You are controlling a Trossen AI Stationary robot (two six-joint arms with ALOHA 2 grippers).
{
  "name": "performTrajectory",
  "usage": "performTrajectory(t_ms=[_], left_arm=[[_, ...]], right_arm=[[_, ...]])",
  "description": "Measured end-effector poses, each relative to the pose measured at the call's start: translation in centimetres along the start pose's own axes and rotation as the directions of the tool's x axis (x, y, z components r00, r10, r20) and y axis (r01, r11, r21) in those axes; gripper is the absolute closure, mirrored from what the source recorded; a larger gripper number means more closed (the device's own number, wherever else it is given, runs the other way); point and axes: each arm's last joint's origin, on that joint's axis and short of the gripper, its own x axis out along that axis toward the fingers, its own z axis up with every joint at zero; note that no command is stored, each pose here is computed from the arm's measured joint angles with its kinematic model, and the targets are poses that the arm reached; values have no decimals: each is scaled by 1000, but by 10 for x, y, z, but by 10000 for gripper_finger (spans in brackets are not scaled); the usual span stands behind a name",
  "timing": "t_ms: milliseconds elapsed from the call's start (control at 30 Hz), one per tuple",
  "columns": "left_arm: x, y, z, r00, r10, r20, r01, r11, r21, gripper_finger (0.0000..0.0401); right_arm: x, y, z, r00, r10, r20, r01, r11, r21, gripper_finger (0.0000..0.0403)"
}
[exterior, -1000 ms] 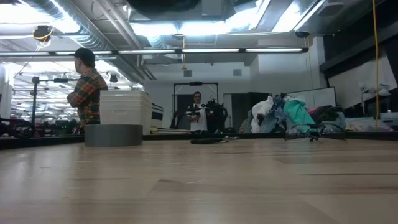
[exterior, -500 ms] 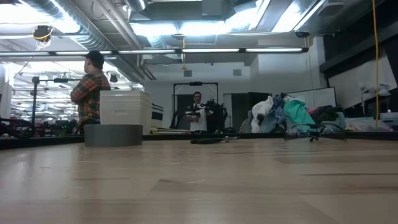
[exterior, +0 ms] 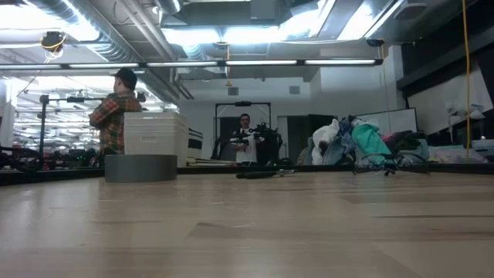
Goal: Coil cords
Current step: Coil the blue wire cable onto the black spool
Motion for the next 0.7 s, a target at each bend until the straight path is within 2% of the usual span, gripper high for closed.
performTrajectory(t_ms=[100,233,567,700], left_arm=[[0,2,3,999,-8,45,8,1000,-2,401],[0,5,12,988,-27,155,24,1000,18,401],[5,4,12,978,-77,192,73,997,29,401],[9,6,12,974,-70,213,63,997,42,401]], right_arm=[[-3,1,2,999,36,10,-36,999,0,398],[-3,1,3,999,31,19,-31,999,-27,397],[-3,-4,7,989,-126,78,135,982,-129,397],[-3,-5,7,987,-143,78,153,980,-131,397]])
